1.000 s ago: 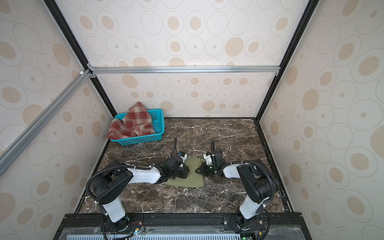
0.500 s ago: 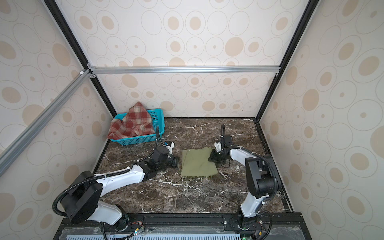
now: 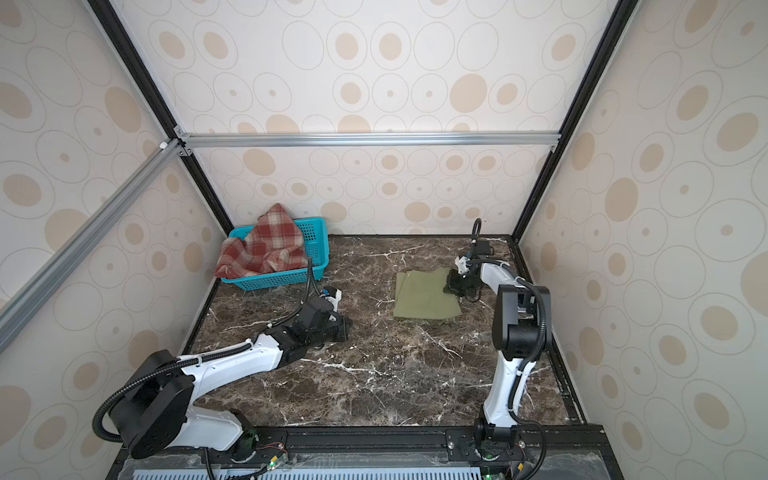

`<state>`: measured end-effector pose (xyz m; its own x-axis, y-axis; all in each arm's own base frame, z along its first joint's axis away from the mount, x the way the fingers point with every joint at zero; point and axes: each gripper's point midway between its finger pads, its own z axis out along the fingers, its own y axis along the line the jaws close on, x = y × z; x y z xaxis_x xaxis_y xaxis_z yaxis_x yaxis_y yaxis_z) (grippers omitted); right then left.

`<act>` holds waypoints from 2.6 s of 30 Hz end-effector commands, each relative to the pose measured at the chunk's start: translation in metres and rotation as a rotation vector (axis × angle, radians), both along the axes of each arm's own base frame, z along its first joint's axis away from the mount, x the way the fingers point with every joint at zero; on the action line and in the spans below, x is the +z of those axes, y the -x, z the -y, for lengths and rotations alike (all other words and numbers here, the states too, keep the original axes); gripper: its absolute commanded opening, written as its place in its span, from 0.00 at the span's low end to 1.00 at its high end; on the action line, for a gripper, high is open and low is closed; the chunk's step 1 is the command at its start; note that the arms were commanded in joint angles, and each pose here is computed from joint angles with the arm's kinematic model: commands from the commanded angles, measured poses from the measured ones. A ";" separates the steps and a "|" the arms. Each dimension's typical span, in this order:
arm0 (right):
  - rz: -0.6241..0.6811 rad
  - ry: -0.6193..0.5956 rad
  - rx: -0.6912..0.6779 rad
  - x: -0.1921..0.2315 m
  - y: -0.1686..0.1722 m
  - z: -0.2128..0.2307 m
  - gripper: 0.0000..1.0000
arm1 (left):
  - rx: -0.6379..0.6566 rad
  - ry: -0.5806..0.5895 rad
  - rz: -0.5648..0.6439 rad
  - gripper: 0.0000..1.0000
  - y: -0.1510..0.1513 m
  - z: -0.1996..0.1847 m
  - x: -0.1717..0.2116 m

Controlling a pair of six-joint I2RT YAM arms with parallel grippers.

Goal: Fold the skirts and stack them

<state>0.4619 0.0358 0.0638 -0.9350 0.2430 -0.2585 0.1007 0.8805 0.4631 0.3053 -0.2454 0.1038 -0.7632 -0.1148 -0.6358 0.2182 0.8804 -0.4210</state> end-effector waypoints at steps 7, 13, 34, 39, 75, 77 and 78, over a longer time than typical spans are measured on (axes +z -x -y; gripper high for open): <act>-0.084 0.016 0.064 -0.022 -0.024 0.049 0.00 | 0.000 0.013 -0.019 0.00 -0.024 0.014 -0.007; -0.109 0.074 0.089 -0.025 -0.048 0.077 0.00 | -0.003 0.053 -0.035 0.00 -0.032 0.025 -0.015; 0.086 0.133 0.051 -0.014 -0.112 0.133 0.00 | 0.018 0.075 -0.075 0.00 -0.047 0.038 -0.033; 0.121 0.172 0.045 -0.013 -0.121 0.140 0.00 | 0.023 0.083 -0.091 0.00 -0.047 0.041 -0.037; 0.526 0.262 -0.226 0.171 -0.102 0.149 0.69 | 0.085 0.106 0.027 0.00 -0.037 0.012 0.009; 0.538 0.238 -0.234 0.185 -0.085 0.140 0.69 | 0.104 0.107 0.055 0.00 -0.037 0.003 0.022; 0.536 0.211 -0.233 0.188 -0.075 0.131 0.70 | 0.121 0.104 0.065 0.03 -0.038 -0.003 0.027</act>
<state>0.5521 -0.1077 0.2483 -0.5933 0.2771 -0.7558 0.1010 0.9571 0.2716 0.3375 -0.2616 0.1162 -0.7423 -0.2496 -0.6219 0.1659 0.8307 -0.5315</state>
